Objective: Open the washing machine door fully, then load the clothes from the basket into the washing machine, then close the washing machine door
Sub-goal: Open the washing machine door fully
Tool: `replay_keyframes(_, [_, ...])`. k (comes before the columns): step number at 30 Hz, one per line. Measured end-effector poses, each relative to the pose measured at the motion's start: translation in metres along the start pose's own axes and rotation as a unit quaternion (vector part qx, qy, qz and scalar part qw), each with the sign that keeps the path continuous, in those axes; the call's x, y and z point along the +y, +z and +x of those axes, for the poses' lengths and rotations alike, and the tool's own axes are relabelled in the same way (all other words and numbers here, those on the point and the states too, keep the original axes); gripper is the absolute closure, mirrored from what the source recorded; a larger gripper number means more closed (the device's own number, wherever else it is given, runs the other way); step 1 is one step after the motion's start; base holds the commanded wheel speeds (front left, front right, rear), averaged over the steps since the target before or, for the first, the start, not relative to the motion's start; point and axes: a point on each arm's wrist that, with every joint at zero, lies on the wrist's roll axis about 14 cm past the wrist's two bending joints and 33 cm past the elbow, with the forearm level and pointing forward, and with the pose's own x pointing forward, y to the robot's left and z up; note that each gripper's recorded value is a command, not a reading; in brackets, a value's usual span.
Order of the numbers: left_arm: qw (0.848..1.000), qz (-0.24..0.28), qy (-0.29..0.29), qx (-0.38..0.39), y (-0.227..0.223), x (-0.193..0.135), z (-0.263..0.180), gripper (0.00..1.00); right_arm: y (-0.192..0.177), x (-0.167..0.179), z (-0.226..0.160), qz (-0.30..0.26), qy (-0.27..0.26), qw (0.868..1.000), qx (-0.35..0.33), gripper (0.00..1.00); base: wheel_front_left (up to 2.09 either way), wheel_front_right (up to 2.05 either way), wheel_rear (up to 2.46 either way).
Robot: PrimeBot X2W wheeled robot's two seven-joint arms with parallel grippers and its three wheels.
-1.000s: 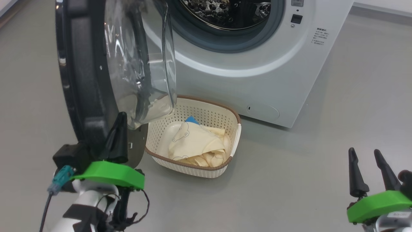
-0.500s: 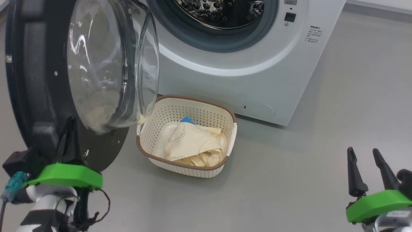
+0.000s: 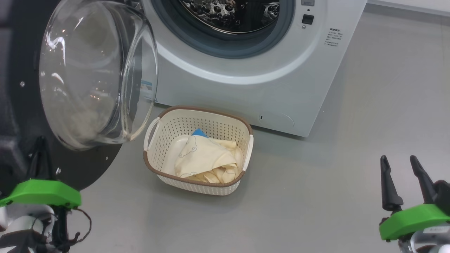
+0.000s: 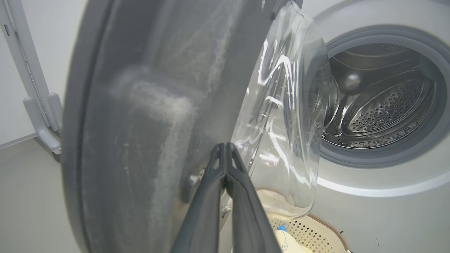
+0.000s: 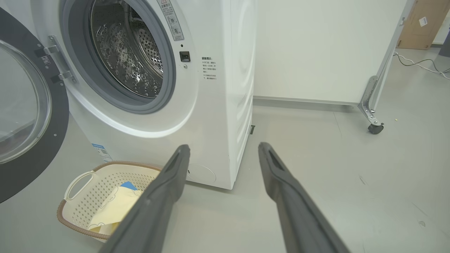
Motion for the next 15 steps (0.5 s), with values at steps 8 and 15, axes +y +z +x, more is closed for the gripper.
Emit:
replay_keyframes(8, [0.999,0.013,0.028,0.009,-0.002,0.024,0.005,1.0,0.007,-0.002,-0.001,-0.006,-0.002,1.0,-0.009,0.0,0.0,0.0,0.0])
replay_keyframes(15, [0.998,0.015,0.067,0.008,0.004,0.052,0.012,1.0,0.005,-0.003,-0.001,-0.005,-0.005,1.0,-0.005,0.0,0.0,0.0,0.0])
